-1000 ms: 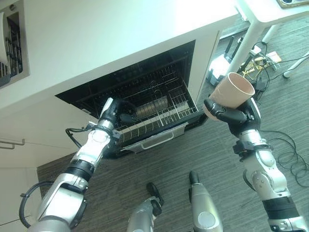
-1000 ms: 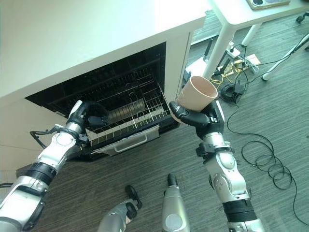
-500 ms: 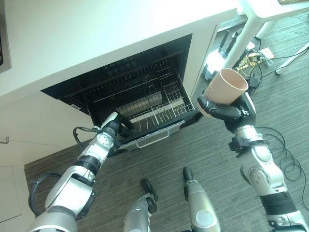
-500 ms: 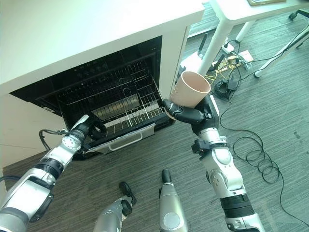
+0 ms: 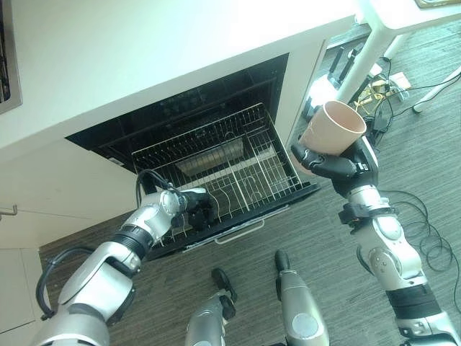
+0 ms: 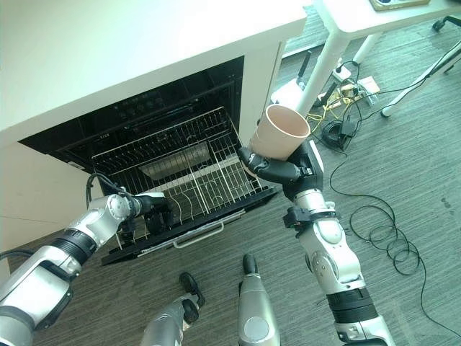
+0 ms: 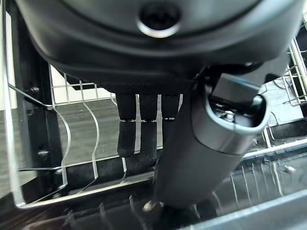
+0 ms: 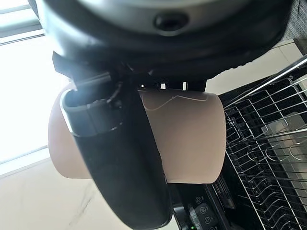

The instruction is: Place the dishes in the dishwasher.

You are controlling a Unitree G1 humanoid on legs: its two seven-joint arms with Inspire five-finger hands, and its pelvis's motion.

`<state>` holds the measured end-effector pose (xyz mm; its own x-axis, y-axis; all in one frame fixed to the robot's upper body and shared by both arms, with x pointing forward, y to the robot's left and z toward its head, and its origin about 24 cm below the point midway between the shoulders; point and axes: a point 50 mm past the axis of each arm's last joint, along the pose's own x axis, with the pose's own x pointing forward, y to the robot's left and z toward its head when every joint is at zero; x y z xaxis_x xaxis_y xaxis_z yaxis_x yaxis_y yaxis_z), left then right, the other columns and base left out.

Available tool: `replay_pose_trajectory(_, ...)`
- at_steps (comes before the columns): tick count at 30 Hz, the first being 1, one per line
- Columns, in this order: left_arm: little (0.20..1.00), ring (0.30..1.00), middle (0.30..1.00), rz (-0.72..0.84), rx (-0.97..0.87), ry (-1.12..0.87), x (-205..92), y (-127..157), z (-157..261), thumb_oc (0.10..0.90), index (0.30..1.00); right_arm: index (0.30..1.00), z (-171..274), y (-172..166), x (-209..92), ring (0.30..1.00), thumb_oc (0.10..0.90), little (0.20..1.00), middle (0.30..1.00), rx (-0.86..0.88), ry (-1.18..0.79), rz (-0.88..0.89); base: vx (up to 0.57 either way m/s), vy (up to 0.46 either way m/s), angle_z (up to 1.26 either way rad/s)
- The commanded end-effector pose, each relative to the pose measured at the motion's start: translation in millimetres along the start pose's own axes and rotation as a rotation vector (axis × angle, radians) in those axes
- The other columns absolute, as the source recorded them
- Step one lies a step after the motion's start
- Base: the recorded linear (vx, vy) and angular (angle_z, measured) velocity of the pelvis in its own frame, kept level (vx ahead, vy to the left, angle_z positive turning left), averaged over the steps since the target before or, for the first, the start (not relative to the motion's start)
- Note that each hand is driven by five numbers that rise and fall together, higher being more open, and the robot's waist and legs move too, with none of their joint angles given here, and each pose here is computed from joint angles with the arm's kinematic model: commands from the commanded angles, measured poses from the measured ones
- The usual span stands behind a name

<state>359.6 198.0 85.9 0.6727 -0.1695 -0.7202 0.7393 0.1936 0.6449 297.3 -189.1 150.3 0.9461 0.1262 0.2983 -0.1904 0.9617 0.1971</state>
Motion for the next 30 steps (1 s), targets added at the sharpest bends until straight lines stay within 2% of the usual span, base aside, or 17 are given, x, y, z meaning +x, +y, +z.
replay_pose_trajectory(1, 0.3, 0.3, 0.3, -0.451, -0.03, -0.06, 12, -72, 2, 0.4, 0.3, 0.3, 63, 15, 6, 0.3, 0.4, 0.3, 0.3, -0.04, -0.299, 0.104, 0.01, 0.019, 0.05)
replay_pose_trajectory(6, 0.3, 0.3, 0.3, -0.525, -0.02, -0.106, 5, -79, 10, 0.4, 0.3, 0.3, 62, 13, 6, 0.3, 0.4, 0.3, 0.3, -0.049, -0.294, 0.102, 0.0, 0.003, 0.02)
replay_pose_trajectory(8, 0.3, 0.3, 0.3, -0.495, -0.061, -0.151, 2, -77, 14, 0.4, 0.3, 0.3, 59, 13, 5, 0.3, 0.4, 0.3, 0.3, -0.05, -0.287, 0.1, -0.01, -0.028, 0.09)
replay_pose_trajectory(10, 0.3, 0.3, 0.3, -0.399, -0.139, -0.185, -1, -71, 13, 0.4, 0.3, 0.3, 57, 9, 1, 0.3, 0.4, 0.3, 0.3, -0.057, -0.282, 0.095, -0.01, -0.037, 0.13)
replay_pose_trajectory(11, 0.3, 0.3, 0.3, -0.301, -0.201, -0.215, -1, -65, 12, 0.4, 0.3, 0.3, 56, 8, 0, 0.3, 0.4, 0.3, 0.3, -0.06, -0.284, 0.095, 0.02, -0.066, 0.11)
replay_pose_trajectory(12, 0.9, 0.9, 0.9, -0.021, -0.422, -0.278, -5, -46, 5, 0.8, 0.9, 0.3, 56, 5, -4, 0.3, 0.4, 0.3, 0.3, -0.07, -0.298, 0.086, 0.0, -0.07, 0.1)
replay_pose_trajectory(13, 0.9, 0.9, 0.9, 0.006, -0.445, -0.282, -6, -43, 2, 0.8, 0.9, 0.3, 56, 4, -5, 0.3, 0.4, 0.3, 0.3, -0.073, -0.303, 0.082, 0.01, -0.081, 0.09)
replay_pose_trajectory(14, 0.9, 0.9, 0.9, 0.104, -0.553, -0.318, -11, -37, -3, 0.8, 0.9, 0.3, 57, 2, -8, 0.3, 0.4, 0.3, 0.3, -0.081, -0.312, 0.077, -0.02, -0.05, 0.17)
replay_pose_trajectory(17, 0.9, 0.9, 0.9, 0.24, -0.753, -0.389, -16, -29, -11, 0.8, 0.9, 0.3, 56, 0, -10, 0.3, 0.4, 0.3, 0.3, -0.082, -0.326, 0.055, 0.0, -0.052, 0.12)
replay_pose_trajectory(20, 0.9, 0.9, 0.9, 0.323, -0.88, -0.418, -13, -27, -15, 0.8, 0.9, 0.3, 57, 2, -6, 0.3, 0.4, 0.3, 0.3, -0.08, -0.34, 0.041, -0.02, -0.047, 0.21)
replay_pose_trajectory(26, 0.9, 0.9, 0.9, 0.421, -1.087, -0.413, -4, -34, -16, 0.8, 0.9, 0.3, 63, 12, 4, 0.3, 0.4, 0.3, 0.3, -0.084, -0.358, 0.047, -0.03, -0.029, 0.07)
replay_pose_trajectory(30, 0.9, 0.9, 0.9, 0.394, -1.169, -0.38, 4, -40, -14, 0.8, 0.9, 0.3, 67, 16, 11, 0.3, 0.4, 0.3, 0.3, -0.12, -0.367, 0.053, -0.01, -0.008, 0.0)
